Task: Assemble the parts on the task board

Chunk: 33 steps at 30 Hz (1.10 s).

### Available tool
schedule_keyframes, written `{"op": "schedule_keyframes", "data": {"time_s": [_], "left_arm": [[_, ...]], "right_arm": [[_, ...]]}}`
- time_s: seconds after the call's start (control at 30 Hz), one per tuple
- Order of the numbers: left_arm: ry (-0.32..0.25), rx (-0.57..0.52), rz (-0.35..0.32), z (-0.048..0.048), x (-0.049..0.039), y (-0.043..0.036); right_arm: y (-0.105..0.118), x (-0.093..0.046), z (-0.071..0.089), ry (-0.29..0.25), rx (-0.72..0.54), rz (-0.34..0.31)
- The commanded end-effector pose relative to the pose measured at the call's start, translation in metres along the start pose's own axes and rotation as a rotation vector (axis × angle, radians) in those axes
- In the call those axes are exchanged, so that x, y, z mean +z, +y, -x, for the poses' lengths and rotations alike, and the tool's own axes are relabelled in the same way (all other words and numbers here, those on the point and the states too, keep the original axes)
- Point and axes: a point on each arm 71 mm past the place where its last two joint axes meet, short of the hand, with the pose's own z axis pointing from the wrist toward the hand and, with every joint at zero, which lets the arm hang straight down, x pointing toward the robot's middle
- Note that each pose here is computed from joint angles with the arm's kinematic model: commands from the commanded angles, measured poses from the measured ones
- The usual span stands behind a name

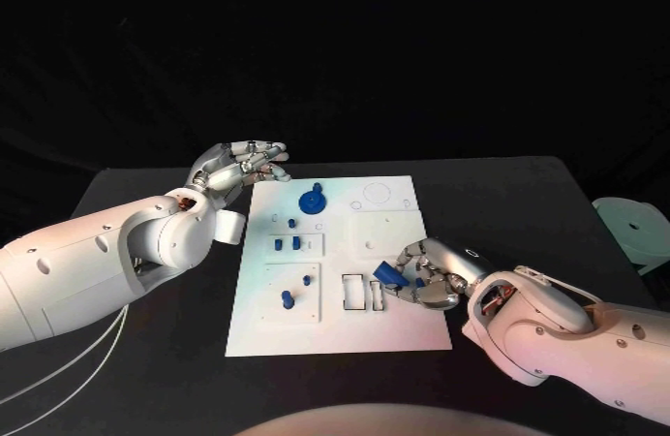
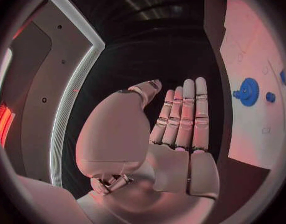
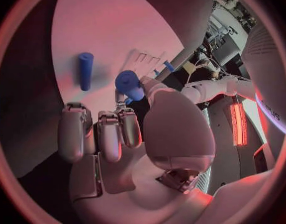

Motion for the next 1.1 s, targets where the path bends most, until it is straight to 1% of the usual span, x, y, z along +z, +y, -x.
{"op": "schedule_keyframes", "data": {"time_s": [0.03, 0.1, 0.23, 0.33, 0.6, 0.83, 1.1], "left_arm": [[0.022, -0.007, -0.009, -0.0027, 0.0007, -0.0007], [0.022, -0.007, -0.009, -0.0027, 0.0007, -0.0007], [0.023, -0.008, -0.009, -0.0032, 0.0007, -0.0007], [0.027, -0.010, -0.009, -0.0043, 0.0009, -0.0006], [0.031, -0.012, -0.006, -0.0055, 0.0012, -0.0003], [0.036, -0.014, -0.005, -0.0064, 0.0013, -0.0002], [0.038, -0.015, -0.004, -0.0068, 0.0014, -0.0001]], "right_arm": [[0.007, 0.000, 0.004, -0.037, 0.037, 0.030], [0.009, 0.001, 0.001, -0.009, 0.031, 0.027], [0.013, 0.006, -0.006, 0.071, 0.026, 0.014], [0.019, 0.009, -0.012, 0.112, 0.026, 0.018], [0.030, 0.017, -0.024, 0.187, 0.026, 0.026], [0.033, 0.021, -0.029, 0.223, 0.015, 0.023], [0.034, 0.025, -0.032, 0.232, 0.007, 0.012]]}}
